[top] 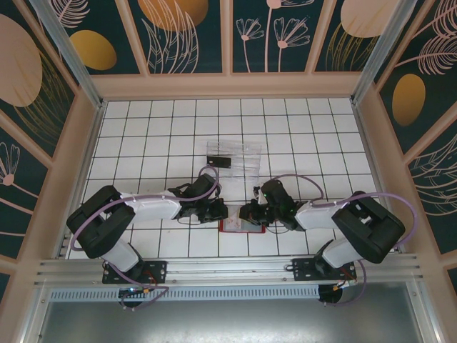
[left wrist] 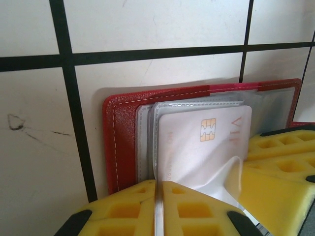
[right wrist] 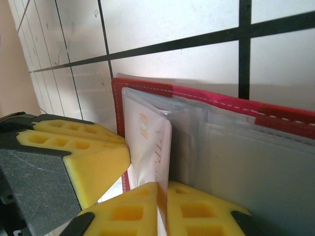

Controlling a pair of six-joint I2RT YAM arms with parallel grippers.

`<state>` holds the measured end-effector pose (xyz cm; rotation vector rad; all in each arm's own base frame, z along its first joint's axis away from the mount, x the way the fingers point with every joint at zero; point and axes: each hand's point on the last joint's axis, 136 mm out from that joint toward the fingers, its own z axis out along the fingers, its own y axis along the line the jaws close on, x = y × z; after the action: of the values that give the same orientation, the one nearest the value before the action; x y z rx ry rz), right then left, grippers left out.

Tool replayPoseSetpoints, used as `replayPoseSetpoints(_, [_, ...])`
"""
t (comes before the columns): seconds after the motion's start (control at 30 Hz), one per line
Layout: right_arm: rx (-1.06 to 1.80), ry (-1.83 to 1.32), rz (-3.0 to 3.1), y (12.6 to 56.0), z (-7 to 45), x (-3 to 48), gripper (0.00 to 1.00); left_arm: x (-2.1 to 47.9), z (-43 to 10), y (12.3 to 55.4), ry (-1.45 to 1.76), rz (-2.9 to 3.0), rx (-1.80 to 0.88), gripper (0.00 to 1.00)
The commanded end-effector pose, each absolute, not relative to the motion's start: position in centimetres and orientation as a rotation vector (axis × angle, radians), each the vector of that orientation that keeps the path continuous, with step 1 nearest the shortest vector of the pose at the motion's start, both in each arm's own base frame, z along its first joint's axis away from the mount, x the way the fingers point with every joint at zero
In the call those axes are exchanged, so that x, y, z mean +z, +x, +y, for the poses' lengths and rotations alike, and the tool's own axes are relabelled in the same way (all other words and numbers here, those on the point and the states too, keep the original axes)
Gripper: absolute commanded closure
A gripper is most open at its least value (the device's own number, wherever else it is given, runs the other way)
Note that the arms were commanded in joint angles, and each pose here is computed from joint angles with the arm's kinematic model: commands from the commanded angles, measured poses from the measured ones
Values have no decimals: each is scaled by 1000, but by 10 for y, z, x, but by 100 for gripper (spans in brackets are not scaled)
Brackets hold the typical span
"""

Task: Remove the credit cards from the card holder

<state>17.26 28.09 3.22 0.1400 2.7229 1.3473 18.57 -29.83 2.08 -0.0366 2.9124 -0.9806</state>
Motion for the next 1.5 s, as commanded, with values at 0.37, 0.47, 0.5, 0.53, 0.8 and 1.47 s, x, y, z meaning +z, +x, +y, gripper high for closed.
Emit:
replayPoseSetpoints(0.37, [1290, 108, 2717, 170, 263, 38, 92, -3, -274, 168, -26, 3032, -793, 89])
replayPoseSetpoints(0.47, [1268, 113, 2723, 170, 258, 37, 92, -3, -272, 169, -21, 3036, -769, 89])
replayPoseSetpoints(0.5, [1262, 115, 2722, 170, 256, 38, 93, -4, -271, 168, -21, 3038, -762, 89])
replayPoseSetpoints(0.53, [1256, 116, 2721, 170, 255, 38, 93, -4, -271, 168, -19, 3038, -758, 89])
replayPoseSetpoints(0.8, [1190, 131, 2721, 169, 240, 44, 92, -5, -271, 169, -6, 3045, -746, 89])
replayPoseSetpoints(1.47, [763, -199, 2517, 222, 202, 123, 100, 40, -284, 195, 47, 2932, -740, 85])
